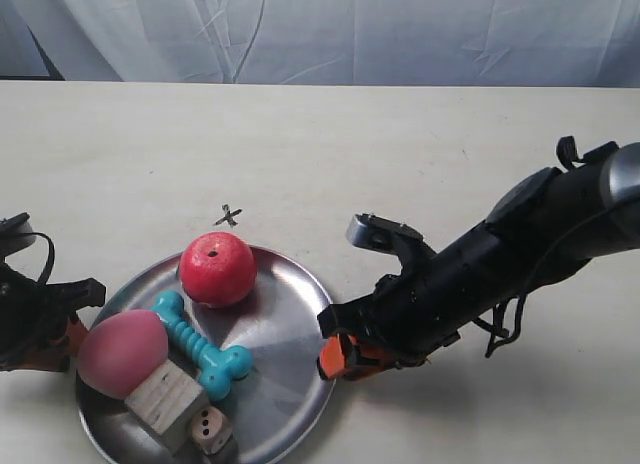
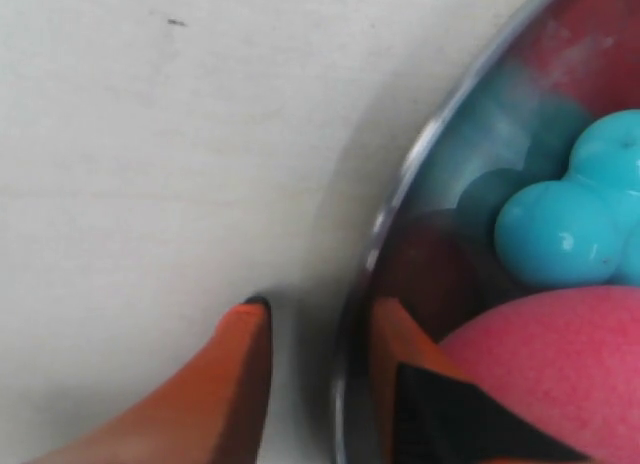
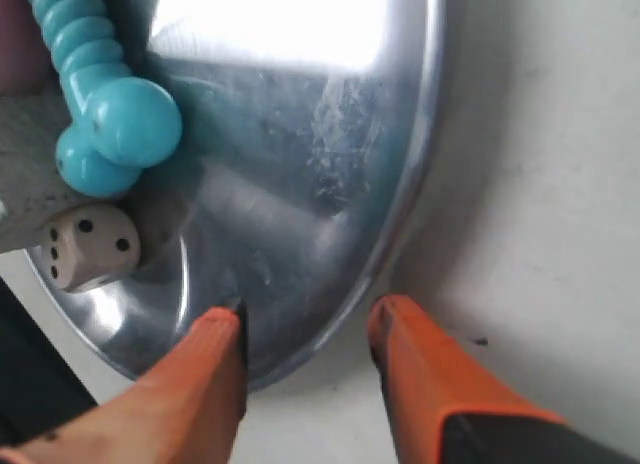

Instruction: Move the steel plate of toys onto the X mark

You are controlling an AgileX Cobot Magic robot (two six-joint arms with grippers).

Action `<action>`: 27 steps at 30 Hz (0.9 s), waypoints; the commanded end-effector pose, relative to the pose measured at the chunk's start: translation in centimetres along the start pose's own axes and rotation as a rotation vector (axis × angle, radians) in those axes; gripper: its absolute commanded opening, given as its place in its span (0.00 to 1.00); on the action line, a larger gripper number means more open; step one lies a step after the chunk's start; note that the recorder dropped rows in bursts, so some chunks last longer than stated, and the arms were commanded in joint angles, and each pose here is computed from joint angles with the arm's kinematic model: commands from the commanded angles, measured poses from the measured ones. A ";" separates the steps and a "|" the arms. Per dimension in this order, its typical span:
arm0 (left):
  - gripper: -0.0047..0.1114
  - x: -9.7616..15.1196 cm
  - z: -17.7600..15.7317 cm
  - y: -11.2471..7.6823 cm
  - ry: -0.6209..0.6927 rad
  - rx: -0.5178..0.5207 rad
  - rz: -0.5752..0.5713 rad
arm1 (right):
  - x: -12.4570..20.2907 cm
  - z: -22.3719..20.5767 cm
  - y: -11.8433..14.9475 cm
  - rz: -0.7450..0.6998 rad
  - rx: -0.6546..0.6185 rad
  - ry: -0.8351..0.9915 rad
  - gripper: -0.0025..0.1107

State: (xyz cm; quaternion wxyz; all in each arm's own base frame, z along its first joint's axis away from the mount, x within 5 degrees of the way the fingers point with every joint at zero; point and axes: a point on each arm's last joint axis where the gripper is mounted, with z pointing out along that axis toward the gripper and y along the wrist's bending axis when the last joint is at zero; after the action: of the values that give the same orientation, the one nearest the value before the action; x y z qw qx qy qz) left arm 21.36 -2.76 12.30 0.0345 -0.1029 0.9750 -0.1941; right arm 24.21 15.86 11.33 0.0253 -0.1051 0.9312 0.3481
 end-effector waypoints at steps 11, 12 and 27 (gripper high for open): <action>0.16 0.2 0.1 -0.1 0.013 0.008 -0.002 | 0.0 2.0 0.2 0.055 0.005 -0.010 0.26; 0.11 0.2 0.1 -0.1 0.016 0.008 -0.001 | -0.1 2.0 0.3 0.056 0.001 -0.011 0.19; 0.04 0.3 0.1 -0.1 0.024 0.010 0.006 | -1.5 1.7 1.5 0.033 -0.053 -0.034 0.02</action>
State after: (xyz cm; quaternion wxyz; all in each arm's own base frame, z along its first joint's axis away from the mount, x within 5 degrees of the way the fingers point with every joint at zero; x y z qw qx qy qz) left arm 21.23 -2.69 12.26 0.0313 -0.0844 0.9780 -0.1882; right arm 25.42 17.65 10.67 0.0388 -0.0633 0.9330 0.3521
